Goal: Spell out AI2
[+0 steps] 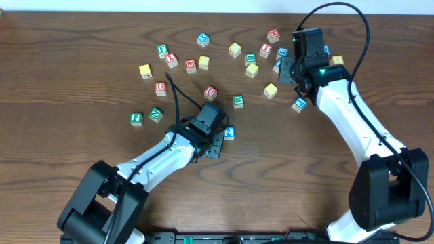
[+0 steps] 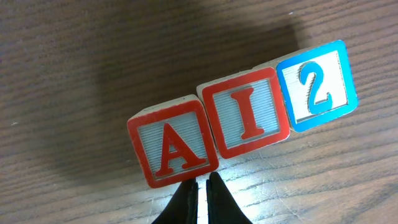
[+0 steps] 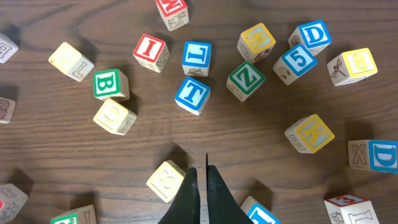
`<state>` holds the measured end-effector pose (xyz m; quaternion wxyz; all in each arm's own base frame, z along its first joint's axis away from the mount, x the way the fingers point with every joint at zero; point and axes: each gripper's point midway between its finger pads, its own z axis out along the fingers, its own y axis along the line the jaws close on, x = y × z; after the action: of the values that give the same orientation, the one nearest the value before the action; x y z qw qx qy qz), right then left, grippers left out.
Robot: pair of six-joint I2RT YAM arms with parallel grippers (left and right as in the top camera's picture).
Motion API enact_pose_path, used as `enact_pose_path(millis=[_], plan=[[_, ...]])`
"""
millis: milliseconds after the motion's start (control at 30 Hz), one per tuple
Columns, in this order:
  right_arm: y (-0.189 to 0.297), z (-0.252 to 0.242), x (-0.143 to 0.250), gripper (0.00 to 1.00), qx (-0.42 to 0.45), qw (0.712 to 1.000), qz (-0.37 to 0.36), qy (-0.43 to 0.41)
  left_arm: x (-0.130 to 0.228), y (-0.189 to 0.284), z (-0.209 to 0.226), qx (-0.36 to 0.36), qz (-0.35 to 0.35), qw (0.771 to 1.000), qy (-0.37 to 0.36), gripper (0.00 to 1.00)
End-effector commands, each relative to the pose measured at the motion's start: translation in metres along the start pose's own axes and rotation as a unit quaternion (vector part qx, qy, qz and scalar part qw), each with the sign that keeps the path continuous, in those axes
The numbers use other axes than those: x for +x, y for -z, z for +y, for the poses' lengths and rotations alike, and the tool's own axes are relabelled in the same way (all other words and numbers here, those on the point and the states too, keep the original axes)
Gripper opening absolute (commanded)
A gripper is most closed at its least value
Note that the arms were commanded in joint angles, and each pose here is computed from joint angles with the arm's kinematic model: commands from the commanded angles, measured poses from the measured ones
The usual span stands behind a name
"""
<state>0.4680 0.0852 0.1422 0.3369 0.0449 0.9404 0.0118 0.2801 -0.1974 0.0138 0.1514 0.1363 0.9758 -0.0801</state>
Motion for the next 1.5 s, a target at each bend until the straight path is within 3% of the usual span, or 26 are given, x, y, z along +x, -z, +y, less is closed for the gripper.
enact_pose_path(millis=[0,1467], plan=[[0.01,-0.002,-0.012,0.01,0.001,1.0,-0.017,0.002,0.003,-0.003,0.004,-0.011,0.003,1.0,-0.006,0.08],[0.01,-0.002,-0.012,0.01,0.002,1.0,-0.015,0.002,0.009,-0.002,-0.012,0.038,0.019,0.999,-0.014,0.07]])
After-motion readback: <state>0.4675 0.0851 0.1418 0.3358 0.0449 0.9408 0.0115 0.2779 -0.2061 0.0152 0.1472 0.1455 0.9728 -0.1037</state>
